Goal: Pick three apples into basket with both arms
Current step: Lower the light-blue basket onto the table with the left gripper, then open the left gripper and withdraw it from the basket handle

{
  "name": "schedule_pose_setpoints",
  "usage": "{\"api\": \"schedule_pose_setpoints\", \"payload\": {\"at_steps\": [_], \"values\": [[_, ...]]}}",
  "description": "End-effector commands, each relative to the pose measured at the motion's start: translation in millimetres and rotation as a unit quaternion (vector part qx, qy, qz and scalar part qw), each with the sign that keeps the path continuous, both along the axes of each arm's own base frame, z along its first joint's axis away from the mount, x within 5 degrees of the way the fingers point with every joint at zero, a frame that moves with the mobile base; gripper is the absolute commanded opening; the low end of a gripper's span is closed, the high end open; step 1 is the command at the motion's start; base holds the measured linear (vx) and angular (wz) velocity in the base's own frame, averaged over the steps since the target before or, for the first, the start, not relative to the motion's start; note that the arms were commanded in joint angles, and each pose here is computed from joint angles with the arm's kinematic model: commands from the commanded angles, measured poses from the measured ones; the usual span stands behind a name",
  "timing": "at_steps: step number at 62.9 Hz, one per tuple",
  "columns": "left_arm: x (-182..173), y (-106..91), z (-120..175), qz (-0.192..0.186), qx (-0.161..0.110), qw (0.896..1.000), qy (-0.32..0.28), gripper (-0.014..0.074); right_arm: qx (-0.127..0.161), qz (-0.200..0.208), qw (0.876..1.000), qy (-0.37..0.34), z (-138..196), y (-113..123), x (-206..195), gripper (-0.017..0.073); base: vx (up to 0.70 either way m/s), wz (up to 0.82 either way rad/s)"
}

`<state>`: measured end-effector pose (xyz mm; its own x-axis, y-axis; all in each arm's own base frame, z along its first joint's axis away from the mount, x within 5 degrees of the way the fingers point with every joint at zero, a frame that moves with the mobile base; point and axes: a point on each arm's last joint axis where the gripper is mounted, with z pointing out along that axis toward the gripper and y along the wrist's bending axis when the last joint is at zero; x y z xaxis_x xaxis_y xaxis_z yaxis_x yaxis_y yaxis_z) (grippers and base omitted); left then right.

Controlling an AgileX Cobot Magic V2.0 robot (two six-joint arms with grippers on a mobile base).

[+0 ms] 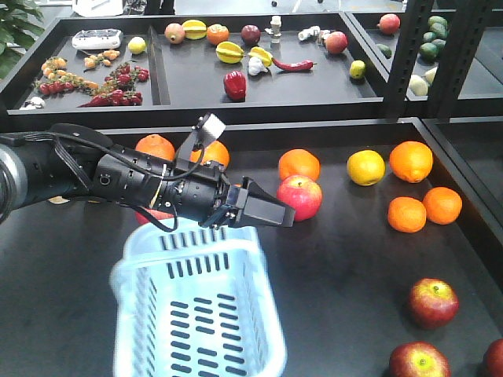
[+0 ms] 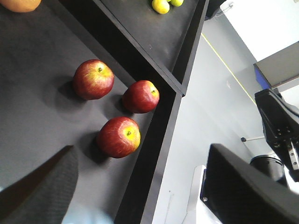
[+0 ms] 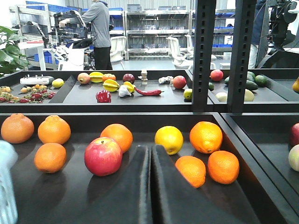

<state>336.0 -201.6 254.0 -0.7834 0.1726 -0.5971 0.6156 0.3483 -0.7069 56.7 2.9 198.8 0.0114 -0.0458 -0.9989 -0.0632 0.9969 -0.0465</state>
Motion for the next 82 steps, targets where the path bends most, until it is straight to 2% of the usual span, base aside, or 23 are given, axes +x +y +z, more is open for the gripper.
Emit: {"api": "schedule_pose_setpoints", "payload": {"at_steps": [1,12,21,31,36,39,43,50,62,75,82], "values": [[-6.6,-1.6,33.1,-0.003,-0.032,0.999,-0.031,0.0549,-0.004,0.008,0.999,-0.034,2.4,1.6,-0.7,-0.0005,0.00,0.00],[-9.5,-1.7,39.9,-0.013,-0.062,0.998,-0.020,0.0530,-0.004,0.008,0.999,-0.034,2.4,1.6,-0.7,-0.0005,0.00,0.00],[-18.2,3.7,57.6,-0.024,-0.074,0.996,-0.038,0.0454,-0.004,0.008,0.999,-0.034,2.4,1.6,-0.7,-0.0005,0.00,0.00],[-36.1,24.4,95.7,-0.031,-0.087,0.992,-0.087,0.0258,-0.004,0.008,0.999,-0.034,2.4,1.6,-0.7,-0.0005,0.00,0.00],[-46.6,36.7,112.3,-0.031,-0.076,0.989,-0.120,0.0146,-0.004,0.008,0.999,-0.034,2.4,1.6,-0.7,-0.0005,0.00,0.00],[-54.5,43.5,120.4,-0.036,-0.060,0.988,-0.141,0.0076,-0.004,0.008,0.999,-0.034,2.4,1.6,-0.7,-0.0005,0.00,0.00],[-66.1,50.2,132.0,-0.050,-0.066,0.984,-0.156,-0.0009,-0.004,0.008,0.999,-0.034,2.4,1.6,-0.7,-0.0005,0.00,0.00],[-85.7,58.6,144.0,-0.103,-0.080,0.979,-0.157,-0.0008,-0.004,0.008,0.999,-0.034,2.4,1.6,-0.7,-0.0005,0.00,0.00],[-107.4,63.6,135.3,-0.102,-0.078,0.981,-0.147,-0.0008,-0.004,0.008,0.999,-0.034,2.4,1.6,-0.7,-0.0005,0.00,0.00],[-138.5,70.3,97.3,-0.106,-0.070,0.986,-0.111,-0.0008,-0.004,0.008,0.999,-0.034,2.4,1.6,-0.7,-0.0005,0.00,0.00],[-162.9,76.3,78.6,-0.095,-0.060,0.987,-0.114,-0.0008,-0.004,0.008,0.999,-0.034,2.4,1.6,-0.7,-0.0005,0.00,0.00]]}}
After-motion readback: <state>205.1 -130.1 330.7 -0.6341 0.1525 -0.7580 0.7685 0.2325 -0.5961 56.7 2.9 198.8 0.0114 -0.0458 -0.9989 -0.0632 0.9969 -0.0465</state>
